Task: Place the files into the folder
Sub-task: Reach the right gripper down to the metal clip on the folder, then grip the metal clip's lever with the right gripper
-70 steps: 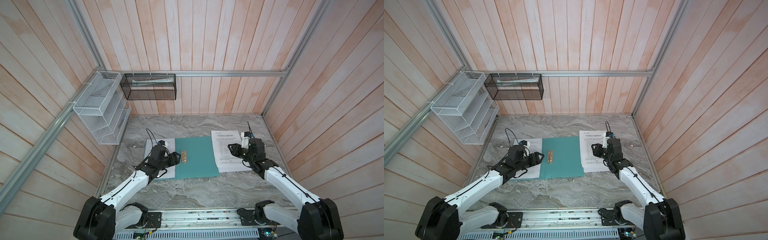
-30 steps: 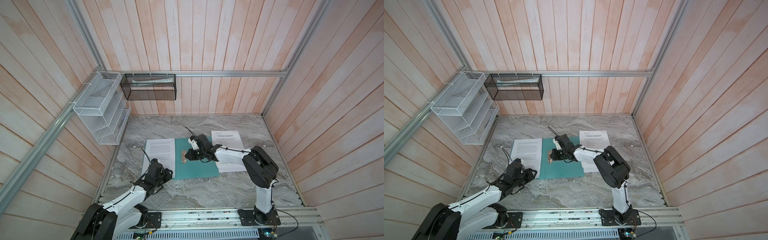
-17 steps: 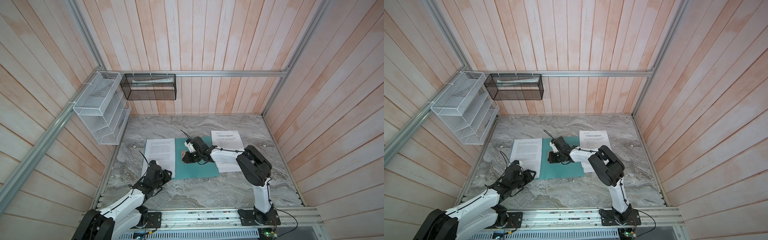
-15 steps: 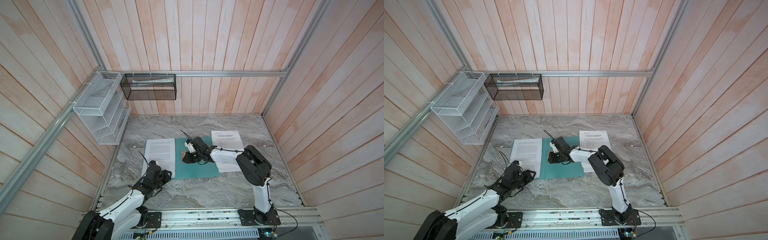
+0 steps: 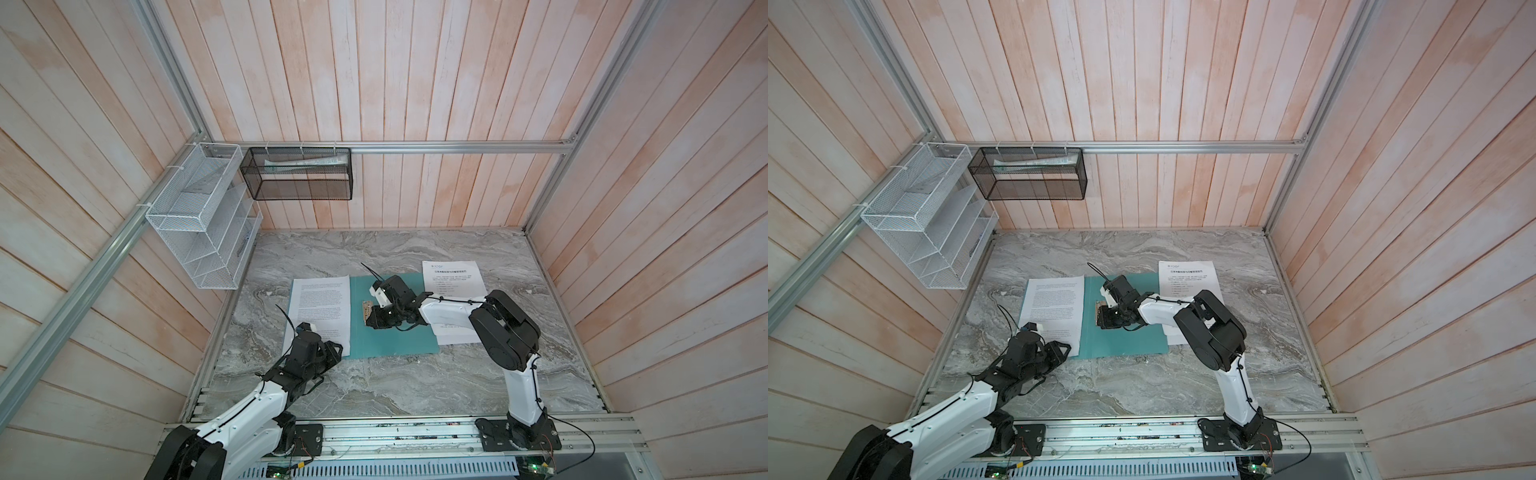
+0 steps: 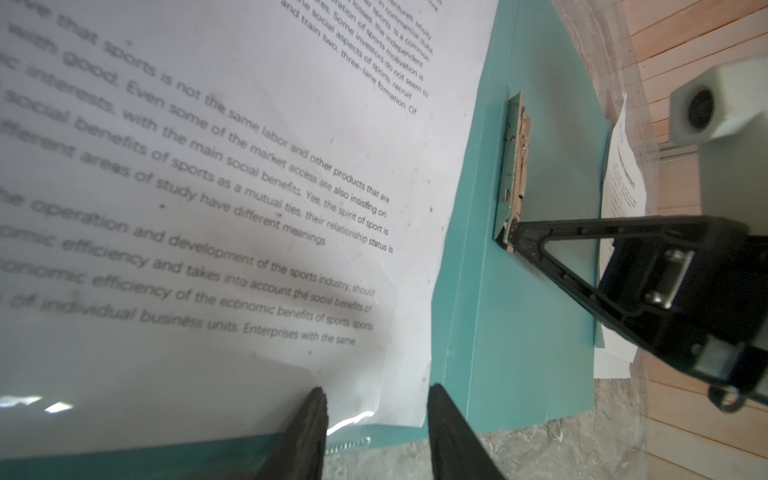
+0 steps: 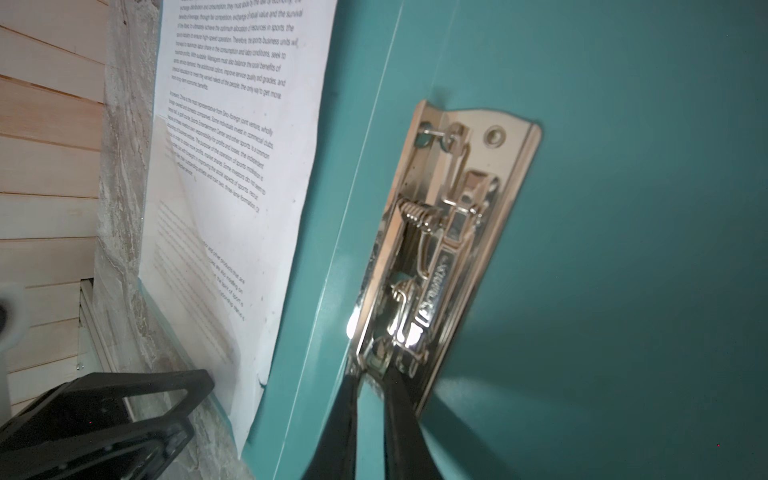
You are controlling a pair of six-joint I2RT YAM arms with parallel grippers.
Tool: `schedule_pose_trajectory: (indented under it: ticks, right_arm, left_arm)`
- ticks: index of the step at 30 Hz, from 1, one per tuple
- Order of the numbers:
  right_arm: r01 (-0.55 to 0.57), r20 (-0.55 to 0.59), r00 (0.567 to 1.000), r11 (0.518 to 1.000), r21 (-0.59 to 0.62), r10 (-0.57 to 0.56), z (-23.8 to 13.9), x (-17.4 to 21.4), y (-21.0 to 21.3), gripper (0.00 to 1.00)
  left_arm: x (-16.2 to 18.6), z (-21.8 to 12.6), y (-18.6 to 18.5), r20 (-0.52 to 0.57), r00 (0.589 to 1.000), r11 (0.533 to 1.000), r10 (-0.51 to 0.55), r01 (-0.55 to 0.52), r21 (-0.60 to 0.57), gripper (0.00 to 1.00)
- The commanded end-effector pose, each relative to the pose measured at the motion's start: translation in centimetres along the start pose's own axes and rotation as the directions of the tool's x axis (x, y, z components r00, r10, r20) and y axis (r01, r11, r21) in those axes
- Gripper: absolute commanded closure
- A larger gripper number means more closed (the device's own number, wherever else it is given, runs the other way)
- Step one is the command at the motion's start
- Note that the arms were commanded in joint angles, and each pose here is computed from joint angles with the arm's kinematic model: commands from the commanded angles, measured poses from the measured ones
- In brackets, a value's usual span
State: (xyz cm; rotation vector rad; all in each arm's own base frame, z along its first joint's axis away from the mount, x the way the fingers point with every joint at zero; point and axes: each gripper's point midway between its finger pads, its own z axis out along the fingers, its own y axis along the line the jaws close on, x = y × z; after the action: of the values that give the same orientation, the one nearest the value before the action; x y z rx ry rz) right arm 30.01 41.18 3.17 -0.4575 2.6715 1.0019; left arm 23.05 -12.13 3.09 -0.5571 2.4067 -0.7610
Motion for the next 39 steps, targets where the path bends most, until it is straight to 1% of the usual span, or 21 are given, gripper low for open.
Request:
schedule_pose_trajectory:
  ticks: [1,9,12,20,23,24,26,28,31,34,39]
  right_arm:
    - [0.010,-0.021,1.000,1.000,-0.003,-0.010,0.7,0.2,0.1,0.87]
    - [0.009,-0.024,1.000,1.000,-0.005,-0.009,1.0,0.1,0.1,0.88]
    - [0.008,-0.030,1.000,1.000,-0.008,-0.008,1.2,0.2,0.2,0.90]
    - [-0.003,-0.053,0.999,0.999,0.033,0.005,1.4,0.9,-0.9,0.92]
    - [-0.007,-0.064,0.998,0.996,0.086,0.012,1.5,1.3,-2.1,0.93]
    - [-0.008,-0.074,0.997,0.994,0.109,0.016,1.6,1.6,-2.6,0.96]
    - [-0.003,-0.101,0.995,0.987,0.162,0.020,1.8,2.2,-3.6,1.00]
    - [0.019,-0.132,0.991,0.975,0.221,0.011,2.0,2.7,-4.7,1.00]
    - [0.054,-0.179,0.984,0.947,0.317,0.003,1.9,3.6,-6.6,1.00]
    - [0.067,-0.193,0.981,0.926,0.371,0.006,1.6,4.3,-7.9,1.00]
    - [0.091,-0.220,0.975,0.873,0.480,0.020,1.1,5.7,-10.8,1.00]
  left_arm:
    - [0.9,0.1,1.6,-0.018,1.000,0.999,-0.022,0.021,-0.042,0.57]
    - [1.1,0.1,1.9,-0.019,0.999,0.999,-0.027,0.026,-0.045,0.57]
    - [1.1,0.1,2.0,-0.018,0.999,0.999,-0.027,0.026,-0.047,0.57]
    - [1.2,0.2,2.2,-0.017,1.000,0.998,-0.026,0.025,-0.052,0.57]
    - [1.3,0.2,2.3,-0.019,0.999,0.998,-0.026,0.025,-0.054,0.58]
    - [1.3,0.2,2.3,-0.019,0.999,0.998,-0.026,0.025,-0.054,0.58]
    - [1.3,0.3,2.3,-0.018,1.000,0.998,-0.025,0.024,-0.056,0.58]
    - [1.4,0.3,2.4,-0.020,1.000,0.998,-0.023,0.022,-0.059,0.58]
    - [1.4,0.4,2.6,-0.028,0.999,0.997,-0.025,0.023,-0.071,0.55]
    - [1.5,0.4,2.7,-0.032,0.999,0.997,-0.032,0.029,-0.074,0.54]
    - [1.5,0.5,3.1,-0.032,0.998,0.994,-0.046,0.043,-0.097,0.54]
